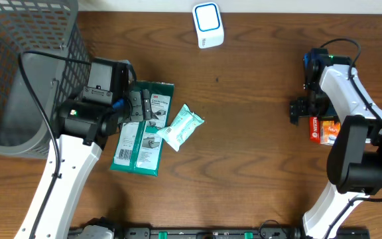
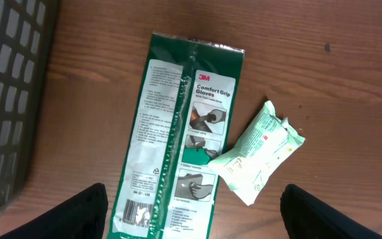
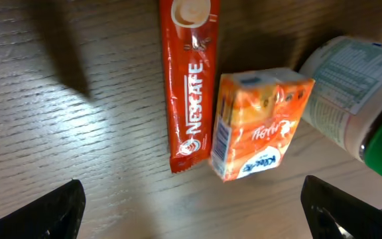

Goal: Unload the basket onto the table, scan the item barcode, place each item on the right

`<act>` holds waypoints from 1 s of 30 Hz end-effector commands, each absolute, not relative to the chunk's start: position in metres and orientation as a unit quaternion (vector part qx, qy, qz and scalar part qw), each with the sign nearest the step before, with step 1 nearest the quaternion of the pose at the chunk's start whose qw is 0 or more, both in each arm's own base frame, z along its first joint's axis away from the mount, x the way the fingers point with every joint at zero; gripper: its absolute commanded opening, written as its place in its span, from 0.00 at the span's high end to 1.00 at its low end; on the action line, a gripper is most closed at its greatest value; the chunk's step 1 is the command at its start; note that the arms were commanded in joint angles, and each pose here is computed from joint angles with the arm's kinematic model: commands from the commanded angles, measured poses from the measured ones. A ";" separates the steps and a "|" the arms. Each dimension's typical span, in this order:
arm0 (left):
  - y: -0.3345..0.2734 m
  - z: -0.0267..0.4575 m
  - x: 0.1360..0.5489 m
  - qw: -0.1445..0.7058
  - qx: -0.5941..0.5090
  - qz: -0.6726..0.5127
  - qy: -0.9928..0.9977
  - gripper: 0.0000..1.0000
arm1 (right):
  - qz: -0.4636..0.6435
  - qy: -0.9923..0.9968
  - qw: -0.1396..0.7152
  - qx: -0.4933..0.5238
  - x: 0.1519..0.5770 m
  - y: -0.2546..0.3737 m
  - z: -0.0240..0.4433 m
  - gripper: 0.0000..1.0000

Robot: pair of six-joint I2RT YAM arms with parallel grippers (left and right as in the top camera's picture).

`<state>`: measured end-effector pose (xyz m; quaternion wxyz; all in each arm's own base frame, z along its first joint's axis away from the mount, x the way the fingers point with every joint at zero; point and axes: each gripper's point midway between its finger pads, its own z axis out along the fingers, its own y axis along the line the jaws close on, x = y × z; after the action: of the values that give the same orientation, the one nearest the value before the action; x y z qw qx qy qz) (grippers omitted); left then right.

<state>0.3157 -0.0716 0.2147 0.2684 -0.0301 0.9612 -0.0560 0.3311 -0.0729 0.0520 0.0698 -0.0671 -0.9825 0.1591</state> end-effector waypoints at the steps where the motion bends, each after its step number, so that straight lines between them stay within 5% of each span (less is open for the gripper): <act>1: -0.068 0.218 0.319 0.274 -0.028 -0.049 0.960 0.16 | 0.147 -0.984 0.064 -0.072 0.331 -0.068 0.054 0.05; 12: -0.068 0.218 0.319 0.274 -0.028 -0.049 0.960 0.16 | -0.171 -0.985 0.017 -0.022 0.360 0.054 0.055 0.01; 30: -0.068 0.218 0.319 0.274 -0.028 -0.049 0.960 0.16 | -0.171 -0.985 0.015 -0.014 0.361 0.059 0.055 0.01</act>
<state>0.3157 -0.0716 0.2146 0.2682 -0.0301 0.9613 -0.0559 0.3616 0.0528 0.0501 0.0210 -0.0261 -0.9862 -0.1619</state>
